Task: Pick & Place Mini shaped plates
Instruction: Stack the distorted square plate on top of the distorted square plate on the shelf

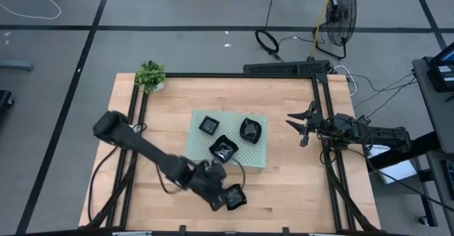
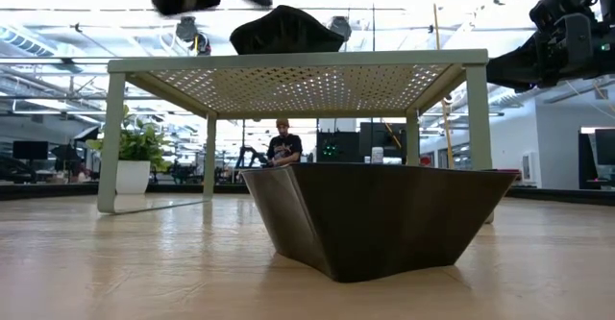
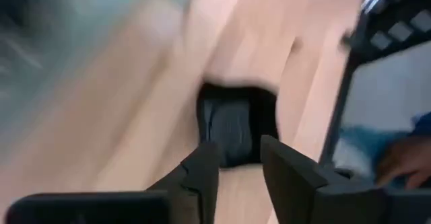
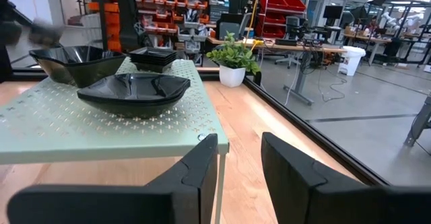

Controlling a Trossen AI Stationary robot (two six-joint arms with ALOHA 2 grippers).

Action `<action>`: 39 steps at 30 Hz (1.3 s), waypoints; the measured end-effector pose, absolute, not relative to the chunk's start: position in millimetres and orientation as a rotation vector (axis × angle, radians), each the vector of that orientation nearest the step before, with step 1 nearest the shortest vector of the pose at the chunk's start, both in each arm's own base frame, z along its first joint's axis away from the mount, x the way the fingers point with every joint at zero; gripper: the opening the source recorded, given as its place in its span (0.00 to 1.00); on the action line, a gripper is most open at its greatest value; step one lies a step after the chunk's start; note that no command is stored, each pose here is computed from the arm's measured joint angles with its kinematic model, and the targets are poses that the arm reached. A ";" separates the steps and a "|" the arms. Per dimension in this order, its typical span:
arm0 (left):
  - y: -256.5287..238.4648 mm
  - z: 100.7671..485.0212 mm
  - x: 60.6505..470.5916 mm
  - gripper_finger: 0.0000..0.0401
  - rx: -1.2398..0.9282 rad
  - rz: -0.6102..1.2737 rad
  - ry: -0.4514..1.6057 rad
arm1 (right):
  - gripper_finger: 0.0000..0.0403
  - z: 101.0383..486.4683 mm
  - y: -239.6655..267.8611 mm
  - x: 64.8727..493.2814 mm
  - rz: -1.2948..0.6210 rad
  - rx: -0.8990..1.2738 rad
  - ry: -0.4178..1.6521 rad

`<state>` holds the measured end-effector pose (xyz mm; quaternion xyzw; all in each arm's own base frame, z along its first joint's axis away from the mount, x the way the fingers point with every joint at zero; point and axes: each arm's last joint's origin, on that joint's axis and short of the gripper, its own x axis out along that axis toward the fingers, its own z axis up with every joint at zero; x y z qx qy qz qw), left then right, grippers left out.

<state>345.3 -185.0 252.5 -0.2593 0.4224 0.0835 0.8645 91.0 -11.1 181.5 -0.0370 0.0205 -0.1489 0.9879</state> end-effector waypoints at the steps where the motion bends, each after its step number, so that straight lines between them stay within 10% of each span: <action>1: -190.0 241.7 347.9 0.30 -0.555 0.179 0.915 | 0.25 181.5 -11.1 91.0 -0.299 -0.074 0.041; 16: -208.5 167.3 366.9 0.42 -0.481 0.275 0.983 | 0.25 181.5 -11.1 91.0 -0.299 -0.074 0.041; 39: -204.4 161.7 368.5 0.41 -0.451 0.276 1.013 | 0.25 181.6 -11.1 91.0 -0.299 -0.074 0.040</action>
